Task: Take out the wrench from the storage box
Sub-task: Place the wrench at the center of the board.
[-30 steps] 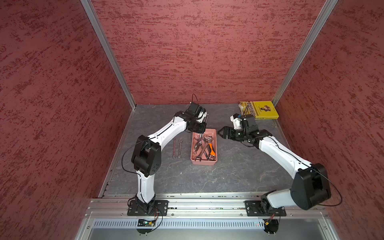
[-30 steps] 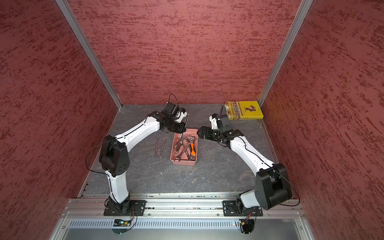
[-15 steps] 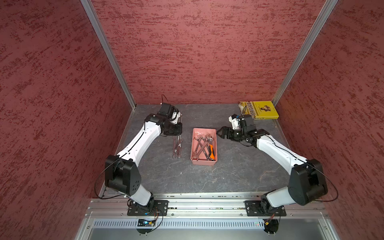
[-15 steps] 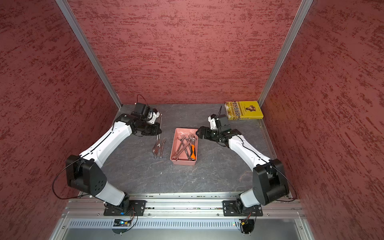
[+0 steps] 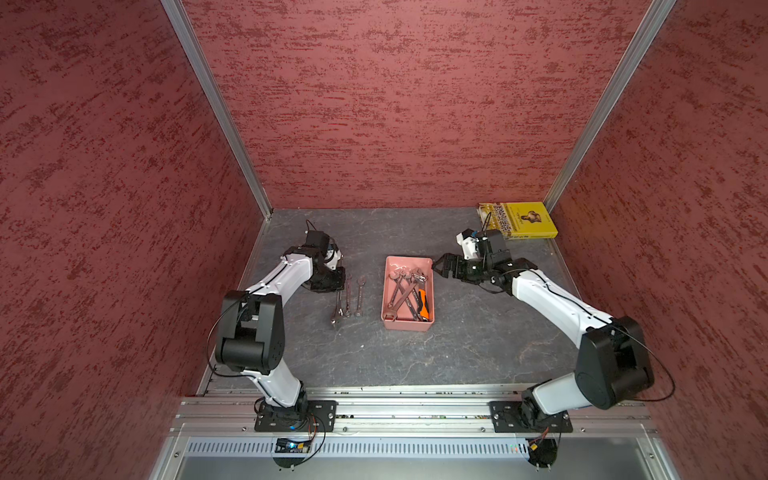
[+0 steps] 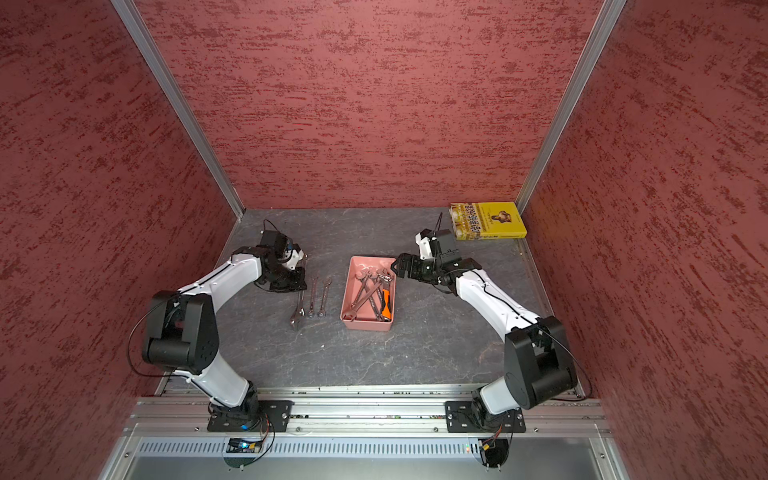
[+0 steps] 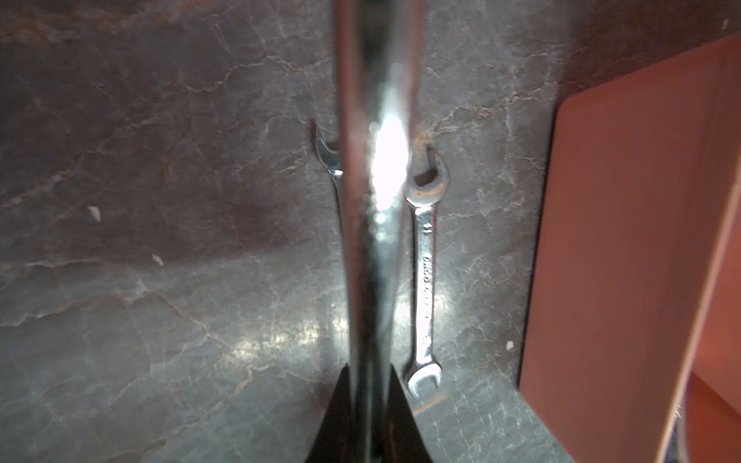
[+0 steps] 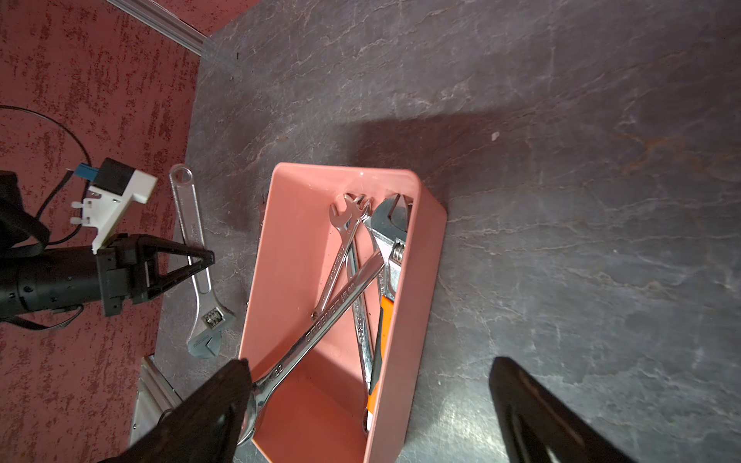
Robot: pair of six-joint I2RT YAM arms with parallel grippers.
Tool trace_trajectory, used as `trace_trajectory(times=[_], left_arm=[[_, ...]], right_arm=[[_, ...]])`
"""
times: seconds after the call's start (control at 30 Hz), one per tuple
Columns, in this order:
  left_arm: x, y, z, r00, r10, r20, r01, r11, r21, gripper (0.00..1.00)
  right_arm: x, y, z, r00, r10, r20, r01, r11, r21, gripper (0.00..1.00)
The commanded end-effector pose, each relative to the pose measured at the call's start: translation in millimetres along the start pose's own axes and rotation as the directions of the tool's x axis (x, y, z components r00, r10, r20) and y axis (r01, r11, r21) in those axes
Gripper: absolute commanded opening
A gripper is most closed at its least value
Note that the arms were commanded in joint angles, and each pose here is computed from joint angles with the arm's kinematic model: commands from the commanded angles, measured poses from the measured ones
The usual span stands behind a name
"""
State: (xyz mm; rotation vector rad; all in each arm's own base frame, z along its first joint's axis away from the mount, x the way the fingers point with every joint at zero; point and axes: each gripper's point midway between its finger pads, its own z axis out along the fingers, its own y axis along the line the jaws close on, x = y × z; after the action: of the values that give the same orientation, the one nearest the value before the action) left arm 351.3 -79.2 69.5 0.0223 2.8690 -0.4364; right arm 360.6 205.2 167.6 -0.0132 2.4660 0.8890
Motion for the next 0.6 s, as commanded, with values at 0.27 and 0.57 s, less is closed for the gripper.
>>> trace_trajectory(times=[0.27, 0.57], left_arm=[[-22, 24, 21, 1.000, 0.001, 0.028, -0.001, 1.000, 0.011, 0.00], [-22, 37, 37, 1.000, -0.025, -0.013, 0.025, 1.000, 0.014, 0.03]], right_arm=[[-6, 8, -7, 0.999, -0.003, 0.036, 0.003, 1.000, -0.009, 0.98], [-3, 5, -6, 0.999, 0.006, 0.032, -0.006, 1.000, 0.003, 0.98]])
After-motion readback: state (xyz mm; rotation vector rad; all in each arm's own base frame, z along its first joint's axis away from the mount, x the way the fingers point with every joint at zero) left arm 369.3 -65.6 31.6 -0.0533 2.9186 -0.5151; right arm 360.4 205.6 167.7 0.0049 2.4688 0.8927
